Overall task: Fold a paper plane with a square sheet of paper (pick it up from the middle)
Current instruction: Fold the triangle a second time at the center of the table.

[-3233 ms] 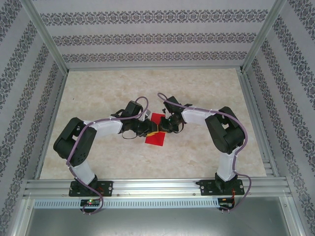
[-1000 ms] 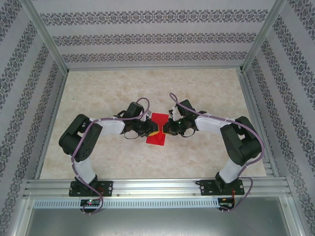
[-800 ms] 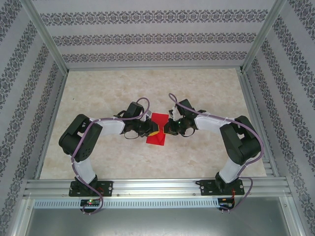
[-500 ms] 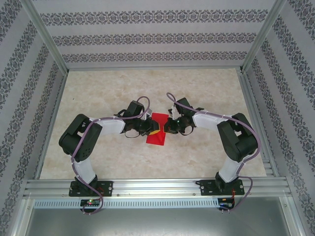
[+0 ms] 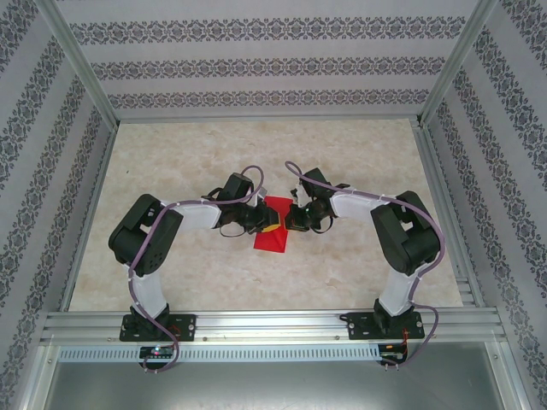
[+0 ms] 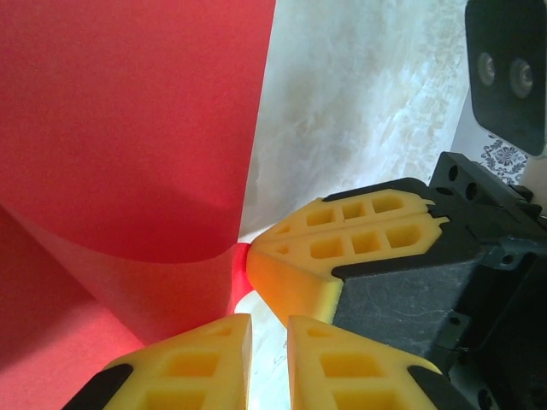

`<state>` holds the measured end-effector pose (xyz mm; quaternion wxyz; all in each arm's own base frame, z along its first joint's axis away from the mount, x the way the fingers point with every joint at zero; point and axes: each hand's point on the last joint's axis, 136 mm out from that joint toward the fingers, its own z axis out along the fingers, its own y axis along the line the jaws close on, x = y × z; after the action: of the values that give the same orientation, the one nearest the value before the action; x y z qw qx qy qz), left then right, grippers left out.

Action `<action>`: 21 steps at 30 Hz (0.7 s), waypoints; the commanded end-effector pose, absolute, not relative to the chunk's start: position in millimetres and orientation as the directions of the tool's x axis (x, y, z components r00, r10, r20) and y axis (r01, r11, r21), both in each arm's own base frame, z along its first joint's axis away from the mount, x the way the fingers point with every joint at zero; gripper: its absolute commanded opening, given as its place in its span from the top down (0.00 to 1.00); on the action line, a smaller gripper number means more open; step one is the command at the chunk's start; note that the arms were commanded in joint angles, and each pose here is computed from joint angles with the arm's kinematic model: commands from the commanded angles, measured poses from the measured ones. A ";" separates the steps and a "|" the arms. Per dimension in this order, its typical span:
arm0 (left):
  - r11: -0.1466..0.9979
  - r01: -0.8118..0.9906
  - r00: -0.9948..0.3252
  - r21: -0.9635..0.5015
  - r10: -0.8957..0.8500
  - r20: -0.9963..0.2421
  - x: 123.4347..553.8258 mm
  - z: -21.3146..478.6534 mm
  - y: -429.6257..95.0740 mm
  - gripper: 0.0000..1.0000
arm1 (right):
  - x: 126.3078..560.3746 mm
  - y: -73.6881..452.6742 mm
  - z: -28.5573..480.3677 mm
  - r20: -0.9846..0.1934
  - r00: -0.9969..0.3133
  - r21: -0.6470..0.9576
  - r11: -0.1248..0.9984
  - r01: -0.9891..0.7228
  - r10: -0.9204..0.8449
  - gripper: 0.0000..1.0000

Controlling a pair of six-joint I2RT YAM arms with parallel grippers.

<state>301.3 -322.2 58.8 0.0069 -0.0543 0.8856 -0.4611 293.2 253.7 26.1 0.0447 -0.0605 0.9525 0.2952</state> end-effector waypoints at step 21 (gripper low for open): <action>0.602 -0.083 -0.996 -0.795 -0.075 0.047 300.0 44.4 -326.3 0.82 | 307.0 253.9 19.7 -0.142 -0.983 0.527 0.832 -0.171 -0.113 0.95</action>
<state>298.9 -323.3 45.9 -0.0079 -0.0570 0.8915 -0.4493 298.6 254.0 18.4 0.0419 -0.0677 0.9555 0.2840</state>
